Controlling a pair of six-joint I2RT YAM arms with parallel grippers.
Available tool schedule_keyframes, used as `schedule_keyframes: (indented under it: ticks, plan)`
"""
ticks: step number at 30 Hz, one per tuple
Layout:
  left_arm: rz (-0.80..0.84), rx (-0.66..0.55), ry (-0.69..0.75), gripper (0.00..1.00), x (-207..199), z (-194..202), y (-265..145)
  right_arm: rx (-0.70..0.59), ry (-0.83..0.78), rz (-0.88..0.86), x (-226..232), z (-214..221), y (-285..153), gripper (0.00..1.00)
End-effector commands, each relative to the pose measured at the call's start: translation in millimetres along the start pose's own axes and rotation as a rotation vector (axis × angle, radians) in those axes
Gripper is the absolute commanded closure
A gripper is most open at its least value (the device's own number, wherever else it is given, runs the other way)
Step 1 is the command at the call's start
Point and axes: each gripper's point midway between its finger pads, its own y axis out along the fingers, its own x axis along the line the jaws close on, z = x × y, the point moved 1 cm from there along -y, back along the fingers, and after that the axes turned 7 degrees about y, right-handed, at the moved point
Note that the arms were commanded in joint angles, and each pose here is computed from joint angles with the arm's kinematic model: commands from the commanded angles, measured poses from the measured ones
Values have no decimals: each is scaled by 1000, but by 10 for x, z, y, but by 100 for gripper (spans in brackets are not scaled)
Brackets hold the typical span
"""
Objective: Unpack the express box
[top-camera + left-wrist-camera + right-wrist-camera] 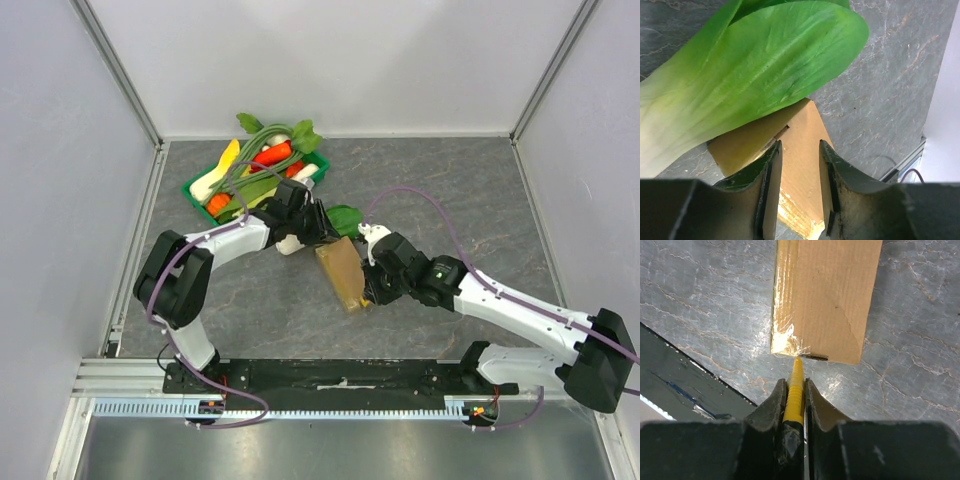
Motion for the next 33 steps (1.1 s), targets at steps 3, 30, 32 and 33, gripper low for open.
schedule_keyframes:
  ticks: [3, 30, 32, 33]
  plan:
    - [0, -50, 65, 54, 3, -182, -214, -51, 3, 9, 57, -177, -221, 100]
    - [-3, 125, 29, 44, 398, 613, -322, -447, 33, -138, 384, -920, 375, 100]
    - [-36, 139, 25, 44, 471, 651, -312, -449, 35, -125, 362, -920, 423, 100]
    - [-48, 143, 30, 45, 495, 658, -310, -449, 35, -123, 361, -915, 441, 100]
